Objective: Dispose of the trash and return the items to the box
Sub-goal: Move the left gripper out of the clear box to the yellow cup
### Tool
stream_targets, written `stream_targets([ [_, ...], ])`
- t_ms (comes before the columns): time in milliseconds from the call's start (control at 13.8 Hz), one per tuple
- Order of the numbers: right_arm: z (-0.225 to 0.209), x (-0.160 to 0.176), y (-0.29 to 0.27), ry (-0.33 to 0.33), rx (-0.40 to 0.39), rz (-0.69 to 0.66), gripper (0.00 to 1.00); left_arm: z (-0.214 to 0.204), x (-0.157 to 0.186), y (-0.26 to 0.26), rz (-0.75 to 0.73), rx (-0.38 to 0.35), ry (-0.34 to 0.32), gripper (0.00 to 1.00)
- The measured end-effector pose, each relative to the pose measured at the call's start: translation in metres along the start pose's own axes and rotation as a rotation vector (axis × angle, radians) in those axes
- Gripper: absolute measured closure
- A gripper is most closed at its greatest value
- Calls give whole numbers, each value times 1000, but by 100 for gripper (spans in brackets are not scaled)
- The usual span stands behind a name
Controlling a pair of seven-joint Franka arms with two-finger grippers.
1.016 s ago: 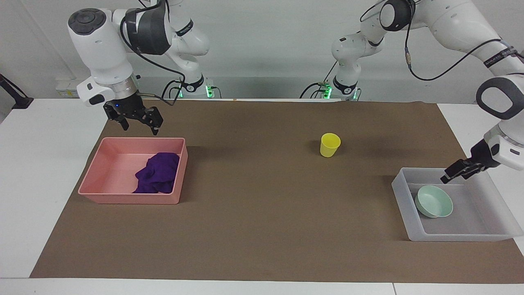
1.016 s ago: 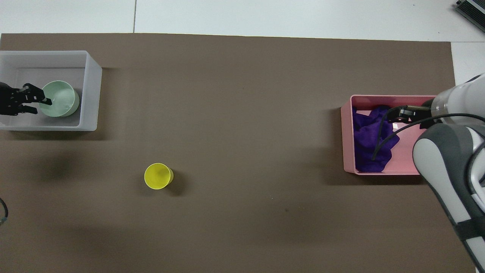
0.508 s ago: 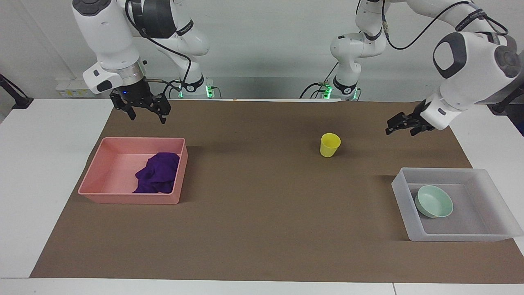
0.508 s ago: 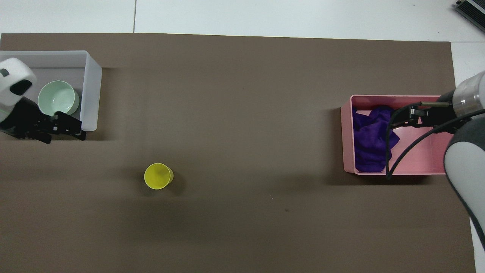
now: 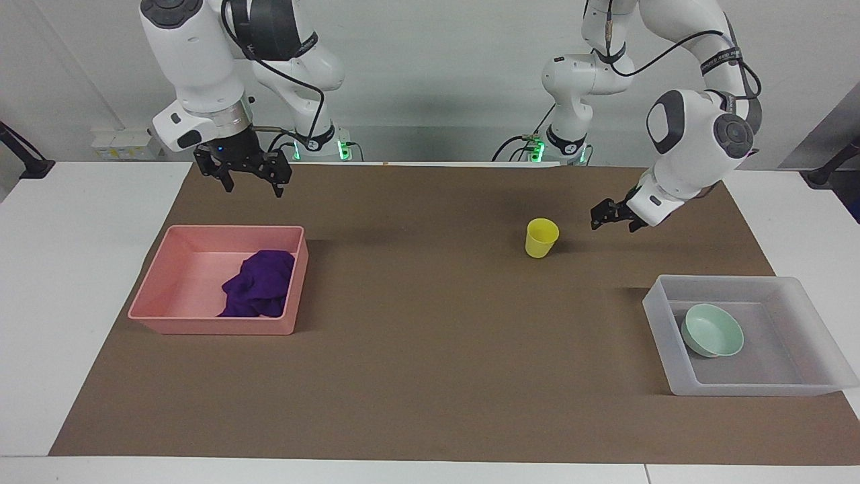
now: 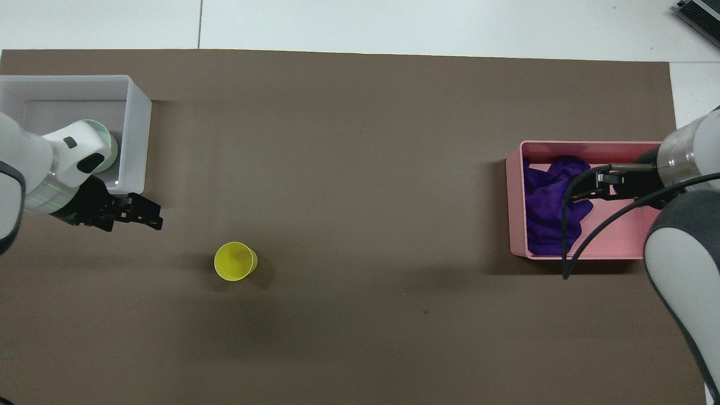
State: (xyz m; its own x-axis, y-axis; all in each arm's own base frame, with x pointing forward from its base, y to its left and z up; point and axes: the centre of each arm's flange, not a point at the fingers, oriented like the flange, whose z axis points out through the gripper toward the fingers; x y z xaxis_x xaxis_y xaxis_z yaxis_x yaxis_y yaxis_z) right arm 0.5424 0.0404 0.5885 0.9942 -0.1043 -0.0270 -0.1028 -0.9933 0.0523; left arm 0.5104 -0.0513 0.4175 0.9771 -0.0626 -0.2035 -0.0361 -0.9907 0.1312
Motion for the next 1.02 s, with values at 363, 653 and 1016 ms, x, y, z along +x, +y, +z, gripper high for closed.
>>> stream_targets([
  [363,1,-1,0,-9,-2,0,0,6,-12,1,1,3,-1,0],
  [653,-1,-1,1,-7,17,6,0,6,-11,-1,-2,2,1,0],
  [1016,-8,1,7,5,33,20,0,-3,-14,-13,-24,-4,19,0],
])
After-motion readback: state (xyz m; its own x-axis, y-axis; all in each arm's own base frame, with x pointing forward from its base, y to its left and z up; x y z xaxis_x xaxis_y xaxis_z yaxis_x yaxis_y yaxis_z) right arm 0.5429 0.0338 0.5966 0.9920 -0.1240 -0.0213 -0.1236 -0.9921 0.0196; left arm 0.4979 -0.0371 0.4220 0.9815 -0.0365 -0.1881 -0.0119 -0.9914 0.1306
